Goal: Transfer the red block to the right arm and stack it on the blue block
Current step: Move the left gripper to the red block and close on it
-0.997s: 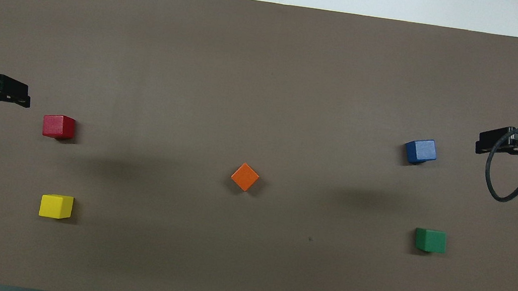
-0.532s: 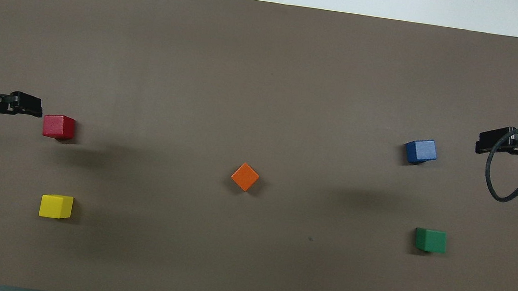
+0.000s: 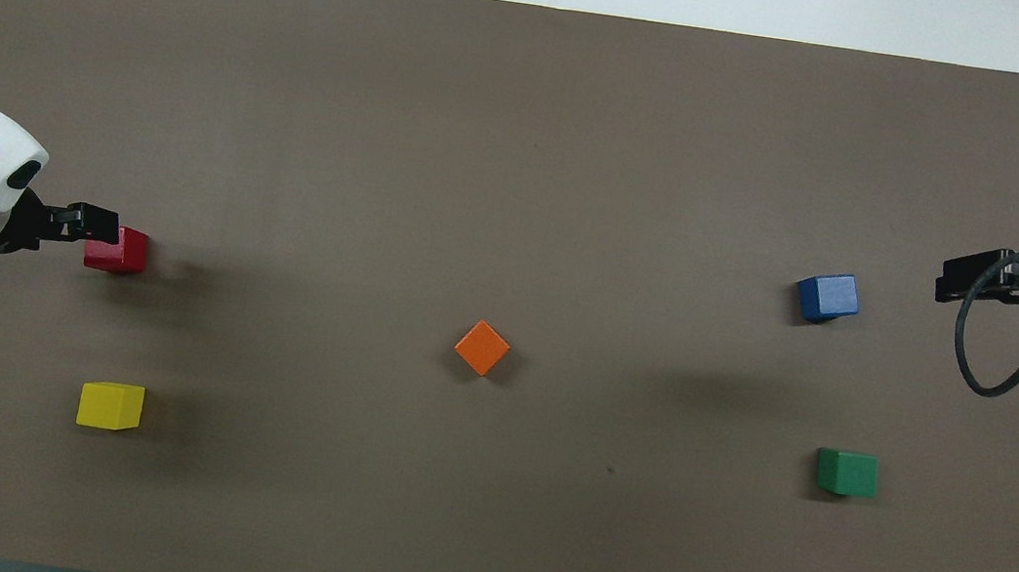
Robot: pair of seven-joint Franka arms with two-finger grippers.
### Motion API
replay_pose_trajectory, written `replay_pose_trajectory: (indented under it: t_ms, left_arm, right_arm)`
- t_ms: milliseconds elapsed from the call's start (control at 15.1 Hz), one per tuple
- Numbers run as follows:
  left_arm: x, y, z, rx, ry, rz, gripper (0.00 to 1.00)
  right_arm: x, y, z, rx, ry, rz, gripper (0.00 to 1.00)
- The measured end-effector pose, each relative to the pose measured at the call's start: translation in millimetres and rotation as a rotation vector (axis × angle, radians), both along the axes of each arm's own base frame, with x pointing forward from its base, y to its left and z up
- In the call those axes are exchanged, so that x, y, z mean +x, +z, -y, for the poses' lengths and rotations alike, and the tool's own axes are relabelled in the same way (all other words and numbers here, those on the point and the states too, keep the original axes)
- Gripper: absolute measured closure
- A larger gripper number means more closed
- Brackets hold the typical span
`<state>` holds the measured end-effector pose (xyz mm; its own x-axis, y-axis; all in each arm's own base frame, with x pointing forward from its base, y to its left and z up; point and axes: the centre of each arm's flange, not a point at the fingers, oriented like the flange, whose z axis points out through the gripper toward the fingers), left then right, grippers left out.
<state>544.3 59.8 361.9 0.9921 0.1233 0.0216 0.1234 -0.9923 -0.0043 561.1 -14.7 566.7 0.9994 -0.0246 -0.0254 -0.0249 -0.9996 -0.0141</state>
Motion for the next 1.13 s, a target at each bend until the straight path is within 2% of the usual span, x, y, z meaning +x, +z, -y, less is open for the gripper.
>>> replay_pose_trajectory:
  t_ms: [930,997,1130]
  left_arm:
    - [-1,-56,6,-0.003,-0.011,-0.014,0.0]
    - [-1,-60,8,-0.004,-0.015,-0.018,0.08]
    - [0,-61,11,-0.005,-0.019,-0.025,0.32]
  right_arm:
    - [-0.8,-5,-2,0.0,0.003,-0.01,0.0]
    - [-0.8,-5,-2,0.001,0.004,-0.011,0.0]
    - [-0.8,-5,-3,0.001,0.004,-0.011,0.0]
